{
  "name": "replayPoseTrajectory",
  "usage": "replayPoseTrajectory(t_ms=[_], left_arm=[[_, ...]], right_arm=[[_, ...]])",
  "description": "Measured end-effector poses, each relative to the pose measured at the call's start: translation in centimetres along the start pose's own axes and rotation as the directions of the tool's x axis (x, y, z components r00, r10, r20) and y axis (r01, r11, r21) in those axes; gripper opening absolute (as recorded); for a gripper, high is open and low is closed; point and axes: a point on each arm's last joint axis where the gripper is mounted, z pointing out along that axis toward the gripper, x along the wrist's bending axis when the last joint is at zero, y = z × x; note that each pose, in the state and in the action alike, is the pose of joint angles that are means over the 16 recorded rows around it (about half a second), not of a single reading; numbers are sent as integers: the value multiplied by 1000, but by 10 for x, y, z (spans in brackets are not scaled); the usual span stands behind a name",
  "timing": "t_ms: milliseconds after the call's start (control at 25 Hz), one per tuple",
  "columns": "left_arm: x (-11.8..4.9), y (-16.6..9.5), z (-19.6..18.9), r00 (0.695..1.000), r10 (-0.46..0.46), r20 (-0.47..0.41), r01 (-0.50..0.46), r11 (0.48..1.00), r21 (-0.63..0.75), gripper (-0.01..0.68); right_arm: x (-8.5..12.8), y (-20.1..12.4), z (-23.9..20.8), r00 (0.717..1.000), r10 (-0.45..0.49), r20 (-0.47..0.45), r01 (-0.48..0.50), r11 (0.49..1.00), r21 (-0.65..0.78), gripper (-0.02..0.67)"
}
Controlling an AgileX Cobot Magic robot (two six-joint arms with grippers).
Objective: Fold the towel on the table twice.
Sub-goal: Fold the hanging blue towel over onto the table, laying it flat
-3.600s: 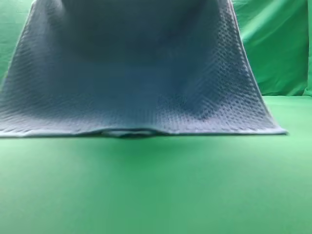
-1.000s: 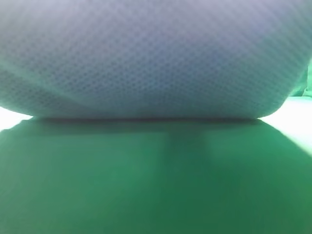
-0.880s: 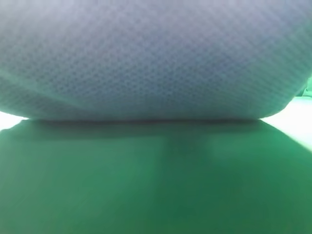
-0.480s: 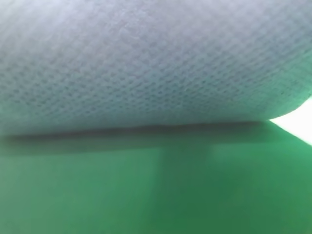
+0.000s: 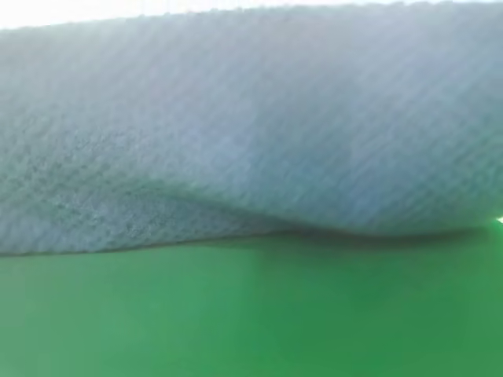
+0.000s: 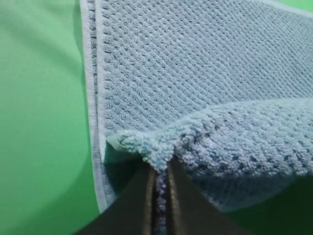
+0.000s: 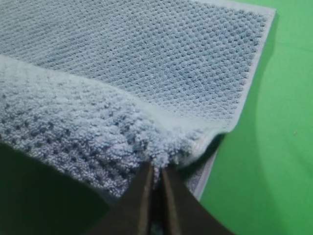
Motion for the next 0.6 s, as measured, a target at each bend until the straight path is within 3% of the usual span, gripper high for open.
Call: replayPoseTrajectory(t_ms=[600], left_arm=[[2,82,71,998,-9,-57,9,1000,4,0]], right_arm=[[-38,79,62,995,39,96,-39,999,-5,0]])
